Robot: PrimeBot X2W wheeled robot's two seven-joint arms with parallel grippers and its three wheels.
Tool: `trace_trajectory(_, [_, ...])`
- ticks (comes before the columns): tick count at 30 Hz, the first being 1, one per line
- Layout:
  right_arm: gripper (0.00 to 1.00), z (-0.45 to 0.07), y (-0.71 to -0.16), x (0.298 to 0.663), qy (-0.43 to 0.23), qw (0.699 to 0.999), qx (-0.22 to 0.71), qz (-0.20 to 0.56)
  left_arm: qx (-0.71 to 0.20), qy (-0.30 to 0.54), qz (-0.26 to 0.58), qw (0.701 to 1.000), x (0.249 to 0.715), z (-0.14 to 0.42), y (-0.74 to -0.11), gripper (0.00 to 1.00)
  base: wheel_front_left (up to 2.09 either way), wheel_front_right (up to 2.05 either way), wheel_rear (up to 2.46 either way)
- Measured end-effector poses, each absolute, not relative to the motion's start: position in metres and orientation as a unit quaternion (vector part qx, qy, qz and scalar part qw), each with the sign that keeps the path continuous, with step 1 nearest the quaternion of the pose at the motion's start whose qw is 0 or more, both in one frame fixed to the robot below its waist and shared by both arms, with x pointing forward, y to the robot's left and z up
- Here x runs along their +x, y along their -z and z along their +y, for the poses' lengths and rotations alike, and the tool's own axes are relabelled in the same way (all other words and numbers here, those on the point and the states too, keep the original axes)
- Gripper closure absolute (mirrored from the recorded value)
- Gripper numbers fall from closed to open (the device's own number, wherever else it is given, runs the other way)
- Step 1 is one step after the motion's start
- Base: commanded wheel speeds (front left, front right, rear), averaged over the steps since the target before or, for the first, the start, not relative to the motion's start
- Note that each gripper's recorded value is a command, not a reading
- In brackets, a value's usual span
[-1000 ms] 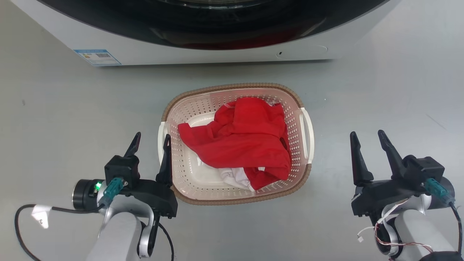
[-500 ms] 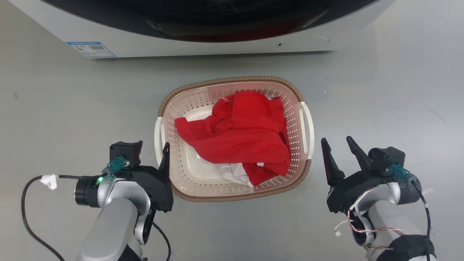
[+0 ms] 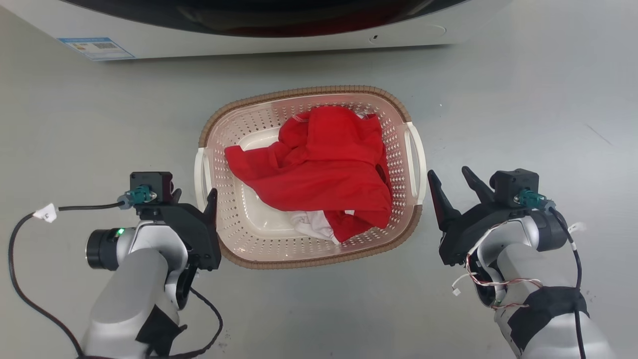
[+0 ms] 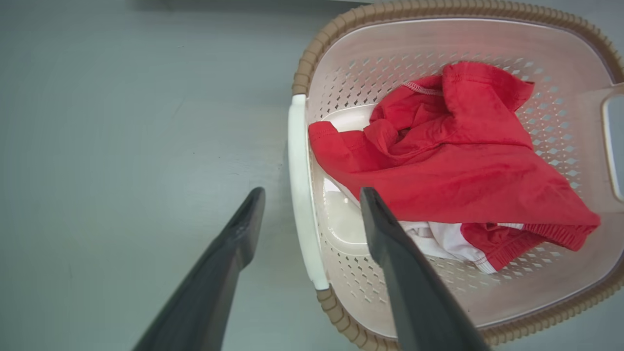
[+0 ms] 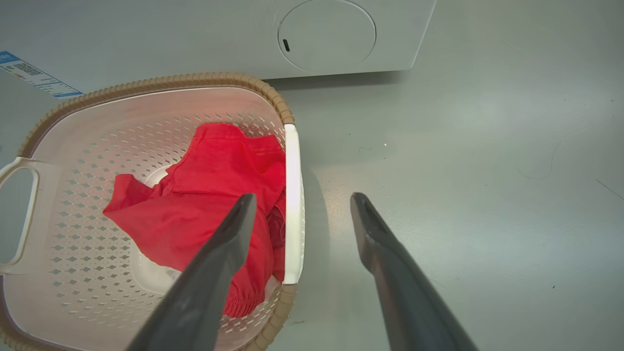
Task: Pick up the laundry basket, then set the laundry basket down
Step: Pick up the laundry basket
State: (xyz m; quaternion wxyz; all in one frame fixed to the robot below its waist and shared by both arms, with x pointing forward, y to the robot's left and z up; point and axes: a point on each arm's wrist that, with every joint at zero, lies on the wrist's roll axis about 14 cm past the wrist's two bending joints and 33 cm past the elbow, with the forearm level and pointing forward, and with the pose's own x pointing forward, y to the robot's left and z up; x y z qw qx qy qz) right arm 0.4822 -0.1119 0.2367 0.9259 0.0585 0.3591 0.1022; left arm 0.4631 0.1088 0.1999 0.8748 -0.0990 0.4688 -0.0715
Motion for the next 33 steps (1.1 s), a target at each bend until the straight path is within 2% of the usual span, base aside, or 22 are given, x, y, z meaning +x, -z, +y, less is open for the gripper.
trace_trajectory(16, [0.0, -0.108, -0.194, 0.497, -0.116, 0.91, 0.051, 0.395, -0.096, 0.066, 0.511, 0.852, 0.471, 0.117, -0.156, 0.0, 0.0, 0.0, 0.0])
trace_trajectory(33, [0.0, -0.105, -0.159, 0.494, -0.128, 0.896, 0.047, 0.423, -0.093, 0.075, 0.531, 0.839, 0.475, 0.117, -0.126, 0.0, 0.0, 0.0, 0.0])
